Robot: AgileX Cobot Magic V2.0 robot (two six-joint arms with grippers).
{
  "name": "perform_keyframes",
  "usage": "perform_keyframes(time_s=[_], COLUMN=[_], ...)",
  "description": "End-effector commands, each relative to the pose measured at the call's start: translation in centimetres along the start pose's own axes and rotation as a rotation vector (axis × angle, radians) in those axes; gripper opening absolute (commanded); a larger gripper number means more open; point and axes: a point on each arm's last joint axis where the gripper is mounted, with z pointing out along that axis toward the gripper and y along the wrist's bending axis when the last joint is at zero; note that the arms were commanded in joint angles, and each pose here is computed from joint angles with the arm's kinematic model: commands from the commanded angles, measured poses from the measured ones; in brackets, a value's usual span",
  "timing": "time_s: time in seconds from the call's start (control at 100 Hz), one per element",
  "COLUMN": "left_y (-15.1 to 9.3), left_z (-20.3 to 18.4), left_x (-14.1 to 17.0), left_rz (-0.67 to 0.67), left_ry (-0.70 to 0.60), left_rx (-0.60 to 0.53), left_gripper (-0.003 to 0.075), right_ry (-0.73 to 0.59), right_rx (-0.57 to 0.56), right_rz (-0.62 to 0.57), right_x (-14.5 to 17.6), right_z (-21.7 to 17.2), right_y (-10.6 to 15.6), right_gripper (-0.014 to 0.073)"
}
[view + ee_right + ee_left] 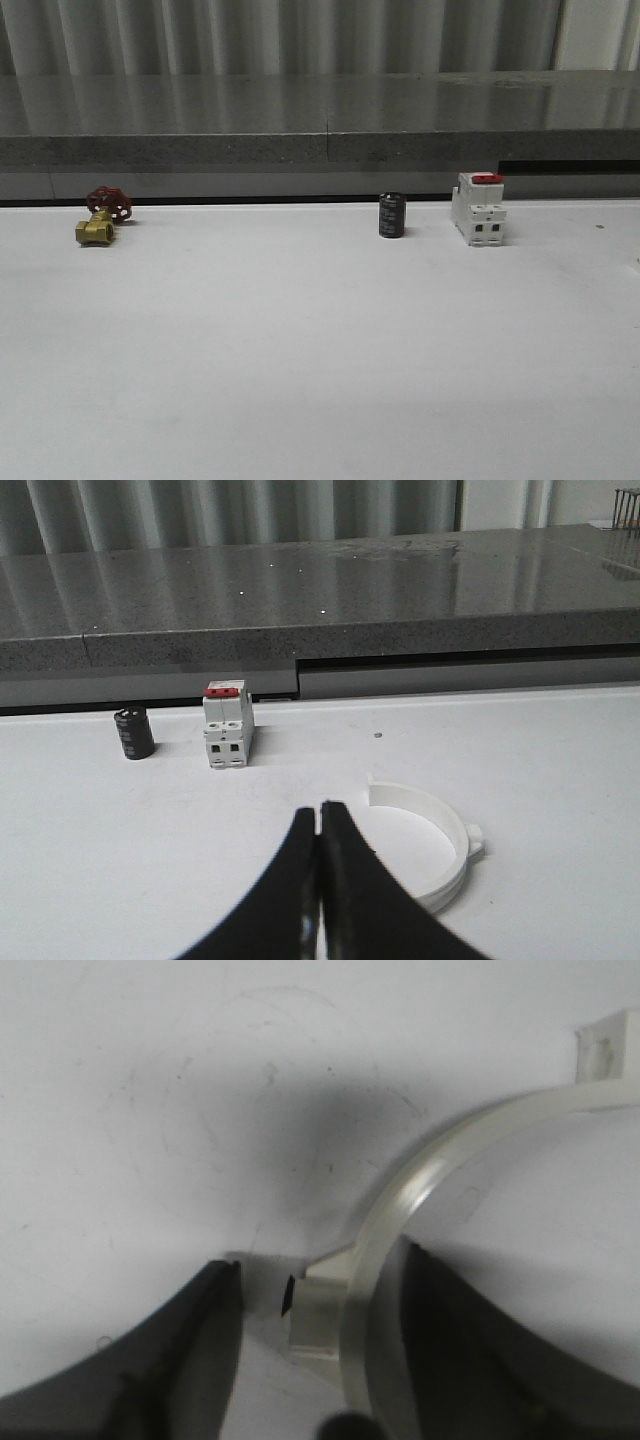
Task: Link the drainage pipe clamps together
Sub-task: 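Grasp the white half-ring clamp at its end with the left gripper, then lift and carry the clamp half forward, lower it onto the table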
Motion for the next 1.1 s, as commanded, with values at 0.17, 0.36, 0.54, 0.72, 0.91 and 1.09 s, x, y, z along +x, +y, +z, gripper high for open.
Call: perform_keyframes(time_s=[0.17,0.36,0.54,0.72,0.91,1.09], left_y=[-0.4,-2.7,-7.5,-14.2,-21.6,-25.9], left_z=[-3.2,-7.2,-11.9,-13.4,-12.7,-10.4], left_x=[-1.3,-1.7,-2.0,-1.4,-0.2,1.1], left_rz=[-0.086,-0.099,-0.098,-0.054,0.039,0.053], left_ry=[-0.081,-0.127,-0.2,-0.189,-0.185,-0.134], left_rx=[0.052,0.1,0.159,0.249,0.305,0.299], left_gripper=[0.0068,0.0062,0.0062,0.0062,0.0062,0.0062], right_ry=[-0.118,-0.118,-0.118,-0.118,-0.118,-0.118], right_rx=[-0.008,-0.008,-0.008,-0.008,-0.008,-0.008], right_rz=[-0.006,-0.006,-0.006,-0.006,-0.006,-0.006], right_x=[-1.4,-1.4,-1.4,-1.4,-1.4,-1.4], right_z=[-0.3,-0.3,-0.3,-0.3,-0.3,-0.3], right_y=[0.1,0.1,0.1,0.1,0.1,0.1], right_gripper=[-0.0067,-0.0067,-0.0067,-0.0067,-0.0067,-0.0067])
